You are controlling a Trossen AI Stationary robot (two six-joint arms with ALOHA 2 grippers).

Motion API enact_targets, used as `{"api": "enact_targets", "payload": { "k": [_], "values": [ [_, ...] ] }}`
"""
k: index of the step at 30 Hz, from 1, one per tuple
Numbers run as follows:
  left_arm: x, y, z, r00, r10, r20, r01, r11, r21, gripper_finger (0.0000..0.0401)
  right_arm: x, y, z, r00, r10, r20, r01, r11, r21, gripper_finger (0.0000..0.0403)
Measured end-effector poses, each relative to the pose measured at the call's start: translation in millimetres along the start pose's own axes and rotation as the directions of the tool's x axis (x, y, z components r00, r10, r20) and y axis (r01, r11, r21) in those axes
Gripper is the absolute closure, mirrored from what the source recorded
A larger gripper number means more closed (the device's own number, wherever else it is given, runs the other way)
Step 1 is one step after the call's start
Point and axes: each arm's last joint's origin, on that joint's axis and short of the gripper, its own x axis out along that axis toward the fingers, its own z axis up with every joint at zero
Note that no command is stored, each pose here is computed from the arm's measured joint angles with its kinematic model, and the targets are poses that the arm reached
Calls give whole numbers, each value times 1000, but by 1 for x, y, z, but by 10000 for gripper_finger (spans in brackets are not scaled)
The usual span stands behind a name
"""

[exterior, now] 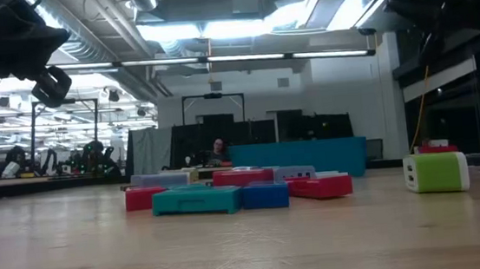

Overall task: Pick & Place Office items
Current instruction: Put the top green charger adapter into the blue bin

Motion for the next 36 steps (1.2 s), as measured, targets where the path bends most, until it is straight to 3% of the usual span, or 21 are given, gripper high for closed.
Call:
{"api": "enact_targets", "payload": {
  "k": [8,15,17,20,26,30,34,36],
  "values": [
    [0,0,0,1000,0,0,0,1000,0,395,0,-2,2,993,-97,65,92,993,74,351],
    [0,1,0,999,29,17,-29,999,38,395,-1,-5,6,970,-198,141,140,929,344,351],
    [0,2,2,997,68,48,-71,996,55,395,-2,-5,9,950,-247,191,150,898,414,351],
    [-1,1,7,986,111,125,-111,994,-3,395,-2,-5,10,943,-259,207,142,880,453,351],
    [-4,0,21,919,215,330,-191,976,-103,395,-1,-6,9,941,-269,204,135,854,502,351],
    [-7,-5,32,876,182,446,-76,967,-244,395,-2,-6,12,918,-312,246,133,825,549,350],
    [-10,-9,38,856,147,496,13,953,-304,395,-1,-4,15,910,-303,284,86,806,585,350],
    [-11,-12,40,857,79,510,90,950,-299,395,-1,-2,18,908,-282,309,47,802,595,350]
  ]
}}
